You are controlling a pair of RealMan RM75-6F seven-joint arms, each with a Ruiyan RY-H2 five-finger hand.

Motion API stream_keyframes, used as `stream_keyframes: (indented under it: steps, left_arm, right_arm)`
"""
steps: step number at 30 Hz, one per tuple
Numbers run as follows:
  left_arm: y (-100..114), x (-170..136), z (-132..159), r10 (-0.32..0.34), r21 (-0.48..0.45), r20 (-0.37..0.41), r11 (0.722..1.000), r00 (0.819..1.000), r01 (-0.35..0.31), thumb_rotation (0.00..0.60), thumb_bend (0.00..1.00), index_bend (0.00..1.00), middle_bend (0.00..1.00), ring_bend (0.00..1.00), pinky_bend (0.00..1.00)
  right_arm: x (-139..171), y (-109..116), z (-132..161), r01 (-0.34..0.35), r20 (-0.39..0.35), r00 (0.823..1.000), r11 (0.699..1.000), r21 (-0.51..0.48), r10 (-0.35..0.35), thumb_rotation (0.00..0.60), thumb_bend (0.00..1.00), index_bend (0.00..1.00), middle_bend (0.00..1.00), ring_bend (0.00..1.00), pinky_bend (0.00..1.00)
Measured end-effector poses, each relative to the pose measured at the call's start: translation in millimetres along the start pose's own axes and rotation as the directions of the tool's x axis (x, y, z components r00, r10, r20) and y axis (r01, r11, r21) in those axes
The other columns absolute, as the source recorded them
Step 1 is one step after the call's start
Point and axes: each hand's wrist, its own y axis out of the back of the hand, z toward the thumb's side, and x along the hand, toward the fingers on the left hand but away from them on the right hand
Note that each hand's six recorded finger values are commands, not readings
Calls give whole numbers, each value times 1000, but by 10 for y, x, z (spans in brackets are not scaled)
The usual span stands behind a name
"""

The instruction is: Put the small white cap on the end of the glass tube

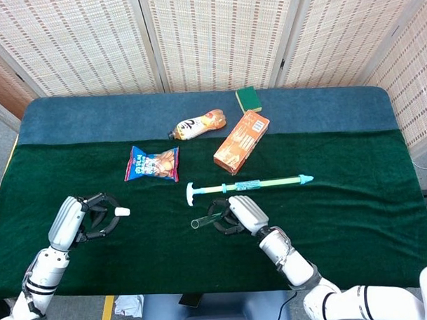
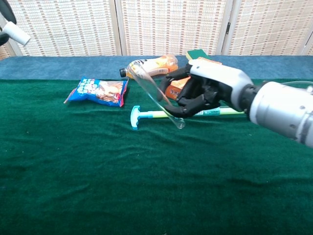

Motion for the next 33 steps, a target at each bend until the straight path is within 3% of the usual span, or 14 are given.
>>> stream_keyframes:
  steps: [12,20,33]
  left_arm:
    - [-208,110,260,-5,90,124,996,992,-6,600,505,617,965,830,792]
    - [-370,179,382,-26,185,207,983,978,-13,600,505,618,965,829,792]
    - [-503,218,429,-44,259,255,966,966,-24,600,505,619,965,829,792]
  right_arm:
    - [-294,-271,220,2,-2,1000,996,-85,-2,600,646,965,1000,1000,1000]
    - [-444,-441,360,-16,-4,1000,993,-120,16,600,646,967,1000,1000,1000]
    - [-491,-467,349,-10,4,1000,991,-131,11,600,646,969,1000,1000,1000]
